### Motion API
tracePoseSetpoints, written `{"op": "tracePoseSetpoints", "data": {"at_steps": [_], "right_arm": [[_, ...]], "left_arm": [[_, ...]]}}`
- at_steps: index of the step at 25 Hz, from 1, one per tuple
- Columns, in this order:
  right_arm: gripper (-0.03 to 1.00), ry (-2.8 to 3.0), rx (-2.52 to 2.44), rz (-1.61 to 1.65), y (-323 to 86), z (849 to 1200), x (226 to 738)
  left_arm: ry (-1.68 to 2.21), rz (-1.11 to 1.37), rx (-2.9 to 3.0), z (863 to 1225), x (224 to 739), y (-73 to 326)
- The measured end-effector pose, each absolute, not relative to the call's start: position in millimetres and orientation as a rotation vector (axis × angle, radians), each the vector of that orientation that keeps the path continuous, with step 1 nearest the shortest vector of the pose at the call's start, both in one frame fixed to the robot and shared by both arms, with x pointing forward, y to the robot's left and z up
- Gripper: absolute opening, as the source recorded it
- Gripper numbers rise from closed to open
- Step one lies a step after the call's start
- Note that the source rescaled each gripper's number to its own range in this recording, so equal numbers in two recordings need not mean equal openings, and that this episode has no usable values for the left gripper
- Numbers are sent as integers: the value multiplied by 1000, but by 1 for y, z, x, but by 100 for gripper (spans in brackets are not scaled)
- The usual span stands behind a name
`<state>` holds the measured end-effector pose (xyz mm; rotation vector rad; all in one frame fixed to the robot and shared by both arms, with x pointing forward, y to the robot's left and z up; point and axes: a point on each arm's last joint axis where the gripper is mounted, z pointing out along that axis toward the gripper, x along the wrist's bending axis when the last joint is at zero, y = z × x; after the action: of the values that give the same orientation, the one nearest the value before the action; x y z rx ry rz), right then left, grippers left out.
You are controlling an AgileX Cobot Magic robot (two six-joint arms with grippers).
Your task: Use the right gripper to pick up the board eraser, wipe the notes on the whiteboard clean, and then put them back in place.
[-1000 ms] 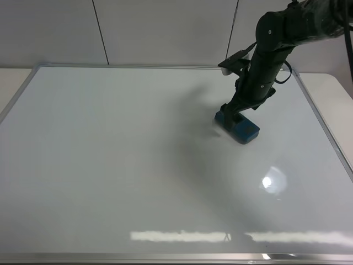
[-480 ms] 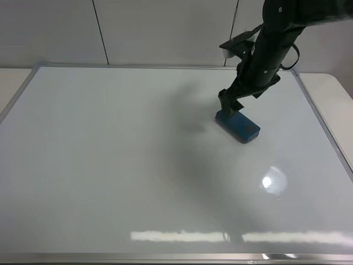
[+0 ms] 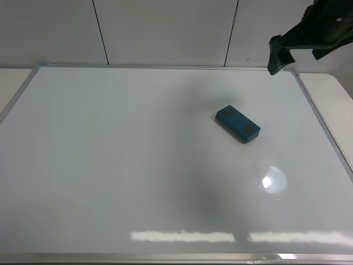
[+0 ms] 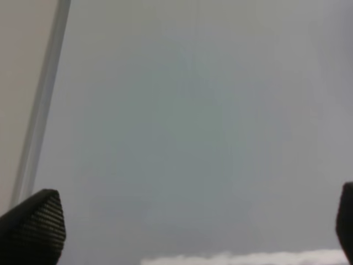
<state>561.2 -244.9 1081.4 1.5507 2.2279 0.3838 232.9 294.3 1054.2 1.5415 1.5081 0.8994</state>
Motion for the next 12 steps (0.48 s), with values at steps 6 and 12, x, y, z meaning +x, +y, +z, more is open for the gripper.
{"op": "tracePoseSetpoints", "data": {"at_steps": [6, 12], "right_arm": [[96, 1968, 1730, 400, -307, 1107, 498], [96, 1705, 1785, 467, -334, 1129, 413]], "left_arm": [[1508, 899, 1541, 1054, 233, 294], [1509, 899, 1541, 1054, 233, 294]]}}
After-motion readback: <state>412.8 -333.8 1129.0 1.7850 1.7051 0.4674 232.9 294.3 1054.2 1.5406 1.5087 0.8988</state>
